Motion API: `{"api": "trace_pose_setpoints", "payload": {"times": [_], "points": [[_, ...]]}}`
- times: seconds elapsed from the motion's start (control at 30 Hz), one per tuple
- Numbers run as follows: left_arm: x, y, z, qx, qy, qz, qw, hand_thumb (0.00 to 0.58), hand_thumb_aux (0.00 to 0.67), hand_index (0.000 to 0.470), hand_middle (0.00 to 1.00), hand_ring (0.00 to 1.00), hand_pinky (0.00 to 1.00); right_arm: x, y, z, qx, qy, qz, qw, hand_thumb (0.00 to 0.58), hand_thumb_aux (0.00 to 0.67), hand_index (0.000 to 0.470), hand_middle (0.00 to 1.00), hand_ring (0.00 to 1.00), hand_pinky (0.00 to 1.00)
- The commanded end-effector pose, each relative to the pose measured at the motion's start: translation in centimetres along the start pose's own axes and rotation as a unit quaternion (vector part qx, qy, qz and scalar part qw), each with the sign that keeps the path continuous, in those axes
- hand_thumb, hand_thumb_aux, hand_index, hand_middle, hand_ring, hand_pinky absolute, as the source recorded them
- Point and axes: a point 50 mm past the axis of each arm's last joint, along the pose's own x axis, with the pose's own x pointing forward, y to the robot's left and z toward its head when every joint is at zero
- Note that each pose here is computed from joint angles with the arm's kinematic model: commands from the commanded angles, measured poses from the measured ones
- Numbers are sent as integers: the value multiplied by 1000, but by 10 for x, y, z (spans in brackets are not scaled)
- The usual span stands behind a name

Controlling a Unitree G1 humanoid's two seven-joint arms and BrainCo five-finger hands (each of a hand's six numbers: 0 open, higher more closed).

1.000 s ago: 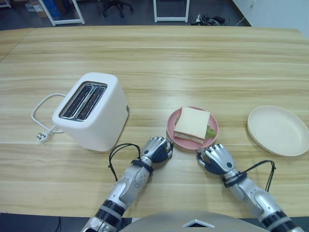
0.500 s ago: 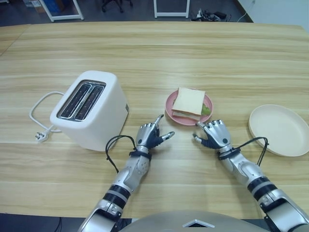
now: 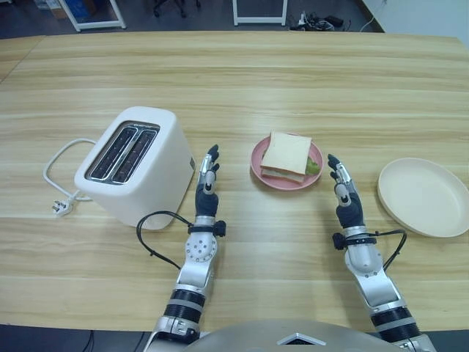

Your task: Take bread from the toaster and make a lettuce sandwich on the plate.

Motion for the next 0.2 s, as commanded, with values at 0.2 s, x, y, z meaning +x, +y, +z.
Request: {"api": "trace_pose_setpoints", "payload": {"times": [0.2], "points": [[14, -1, 0, -9, -1, -8, 1000, 0, 0, 0, 0, 0, 0, 26, -1, 2, 54, 12, -17, 998, 0, 0, 0, 0, 0, 0]]}}
